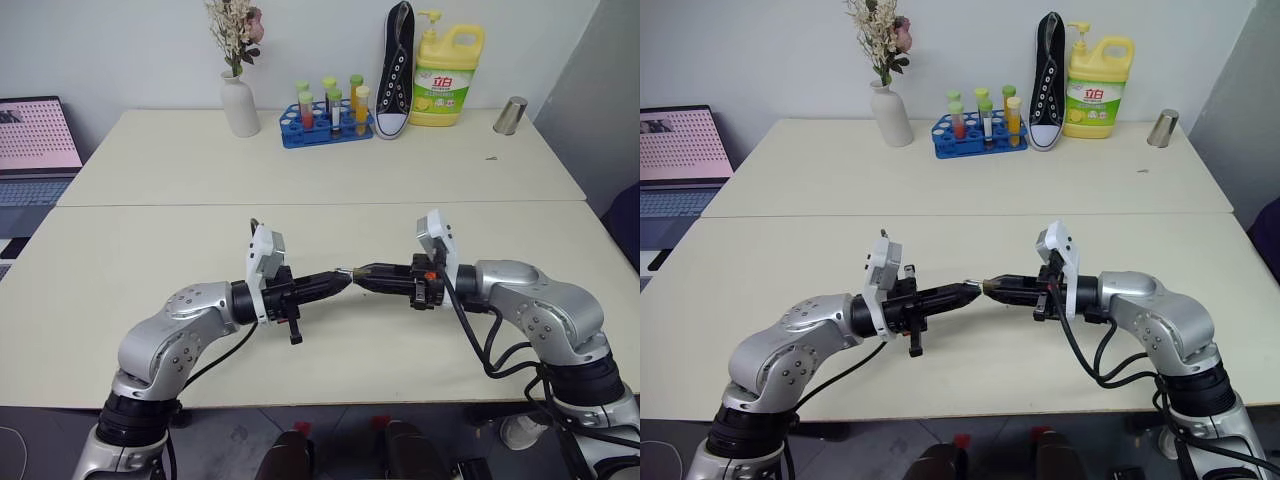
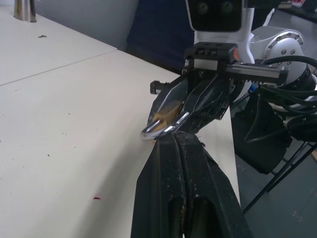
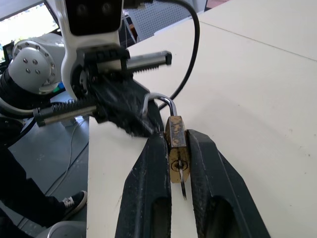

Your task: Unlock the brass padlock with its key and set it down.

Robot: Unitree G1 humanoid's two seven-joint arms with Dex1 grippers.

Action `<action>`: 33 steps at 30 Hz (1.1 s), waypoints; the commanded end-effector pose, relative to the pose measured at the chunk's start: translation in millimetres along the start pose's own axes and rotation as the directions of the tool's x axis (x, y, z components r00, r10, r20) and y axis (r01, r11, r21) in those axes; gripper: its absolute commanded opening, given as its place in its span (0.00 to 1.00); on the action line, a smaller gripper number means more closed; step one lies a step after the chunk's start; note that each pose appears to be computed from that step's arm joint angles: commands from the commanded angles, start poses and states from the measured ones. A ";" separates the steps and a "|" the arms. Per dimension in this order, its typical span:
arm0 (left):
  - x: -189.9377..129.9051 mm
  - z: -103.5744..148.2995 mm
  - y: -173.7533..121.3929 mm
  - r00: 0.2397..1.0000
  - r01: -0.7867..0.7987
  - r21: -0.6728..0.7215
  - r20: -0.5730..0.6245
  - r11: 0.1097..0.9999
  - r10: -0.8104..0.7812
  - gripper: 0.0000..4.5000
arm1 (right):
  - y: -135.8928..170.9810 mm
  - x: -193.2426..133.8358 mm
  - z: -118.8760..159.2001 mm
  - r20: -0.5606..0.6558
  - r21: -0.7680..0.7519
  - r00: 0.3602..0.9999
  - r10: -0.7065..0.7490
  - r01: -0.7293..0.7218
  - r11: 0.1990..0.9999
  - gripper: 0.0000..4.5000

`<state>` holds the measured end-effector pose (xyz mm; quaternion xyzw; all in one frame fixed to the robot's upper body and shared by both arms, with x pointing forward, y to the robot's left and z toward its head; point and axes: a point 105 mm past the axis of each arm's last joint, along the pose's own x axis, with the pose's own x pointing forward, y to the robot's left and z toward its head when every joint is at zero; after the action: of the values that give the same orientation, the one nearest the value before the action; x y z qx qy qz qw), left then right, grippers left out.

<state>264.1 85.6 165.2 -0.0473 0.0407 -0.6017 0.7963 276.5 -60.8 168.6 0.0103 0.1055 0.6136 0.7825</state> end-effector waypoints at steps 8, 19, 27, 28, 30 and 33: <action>-1.8 8.9 -2.7 0.999 0.005 0.038 0.043 0.999 -0.007 0.00 | 4.3 -0.6 4.3 0.007 -0.022 1.000 0.026 -0.026 0.999 0.04; -2.3 13.2 0.6 0.998 -0.005 0.020 0.065 1.000 0.004 0.00 | 5.4 -1.5 3.1 0.000 -0.024 1.000 0.029 -0.029 0.999 0.04; -2.7 13.1 5.5 0.998 -0.034 0.042 0.060 0.999 0.032 0.00 | 5.6 -1.1 2.7 0.000 -0.024 1.000 0.029 -0.029 0.999 0.04; -2.9 12.7 6.7 0.998 -0.043 0.048 0.057 0.998 0.040 0.00 | 5.6 -1.1 2.7 0.000 -0.024 1.000 0.029 -0.029 0.999 0.04; -2.9 12.6 7.8 0.997 -0.050 0.054 0.056 0.997 0.047 0.00 | 5.9 -1.2 2.3 -0.002 -0.025 1.000 0.030 -0.030 0.999 0.04; -1.4 13.5 8.3 0.997 -0.053 0.068 0.057 0.996 0.049 0.00 | 5.9 -0.8 1.9 -0.003 -0.023 0.999 0.032 -0.032 0.999 0.04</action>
<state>273.4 92.5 167.4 -0.0442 0.0248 -0.5763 0.8157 274.3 -61.7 164.5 0.0104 0.1132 0.6170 0.7787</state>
